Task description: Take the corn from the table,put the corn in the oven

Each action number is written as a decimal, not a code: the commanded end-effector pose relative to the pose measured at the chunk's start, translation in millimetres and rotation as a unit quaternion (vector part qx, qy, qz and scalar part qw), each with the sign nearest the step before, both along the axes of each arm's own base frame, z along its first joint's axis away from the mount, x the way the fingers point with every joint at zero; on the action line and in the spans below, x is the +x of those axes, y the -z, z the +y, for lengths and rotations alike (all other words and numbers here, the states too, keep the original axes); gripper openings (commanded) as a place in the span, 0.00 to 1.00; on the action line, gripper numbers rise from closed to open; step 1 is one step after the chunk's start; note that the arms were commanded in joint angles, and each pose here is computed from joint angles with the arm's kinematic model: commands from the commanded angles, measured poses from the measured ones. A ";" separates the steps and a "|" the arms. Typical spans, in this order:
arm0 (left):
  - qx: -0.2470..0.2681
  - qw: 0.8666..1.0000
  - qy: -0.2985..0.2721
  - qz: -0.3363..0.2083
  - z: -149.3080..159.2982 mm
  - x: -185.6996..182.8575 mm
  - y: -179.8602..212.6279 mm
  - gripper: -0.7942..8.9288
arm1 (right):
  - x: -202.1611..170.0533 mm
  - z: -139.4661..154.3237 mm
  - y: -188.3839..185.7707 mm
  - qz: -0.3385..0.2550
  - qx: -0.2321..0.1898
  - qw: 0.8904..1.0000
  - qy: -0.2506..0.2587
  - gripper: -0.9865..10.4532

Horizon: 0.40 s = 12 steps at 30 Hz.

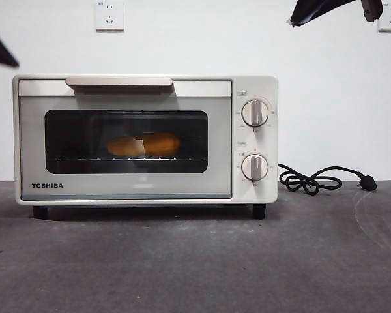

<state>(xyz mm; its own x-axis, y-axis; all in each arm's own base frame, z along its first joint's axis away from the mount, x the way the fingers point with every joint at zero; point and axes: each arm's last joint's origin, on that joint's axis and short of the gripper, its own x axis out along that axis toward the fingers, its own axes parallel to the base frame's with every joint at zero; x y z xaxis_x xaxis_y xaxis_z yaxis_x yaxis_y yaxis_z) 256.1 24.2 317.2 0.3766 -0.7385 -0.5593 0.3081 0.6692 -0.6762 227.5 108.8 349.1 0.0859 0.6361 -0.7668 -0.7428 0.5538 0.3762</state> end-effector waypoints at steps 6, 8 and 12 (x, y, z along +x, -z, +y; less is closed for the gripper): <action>0.040 0.988 0.026 -0.146 -29.2 -88.8 -64.7 0.07 | -0.3 0.8 -1.8 -0.008 0.003 1.000 -0.006 0.08; 0.065 0.983 0.018 -0.169 -34.8 -115.1 -74.0 0.07 | -0.5 0.7 -1.7 -0.007 0.002 1.000 -0.006 0.08; 0.114 0.975 -0.013 -0.193 -40.0 -163.5 -82.3 0.07 | -1.5 0.3 -1.3 -0.001 0.000 1.000 -0.006 0.08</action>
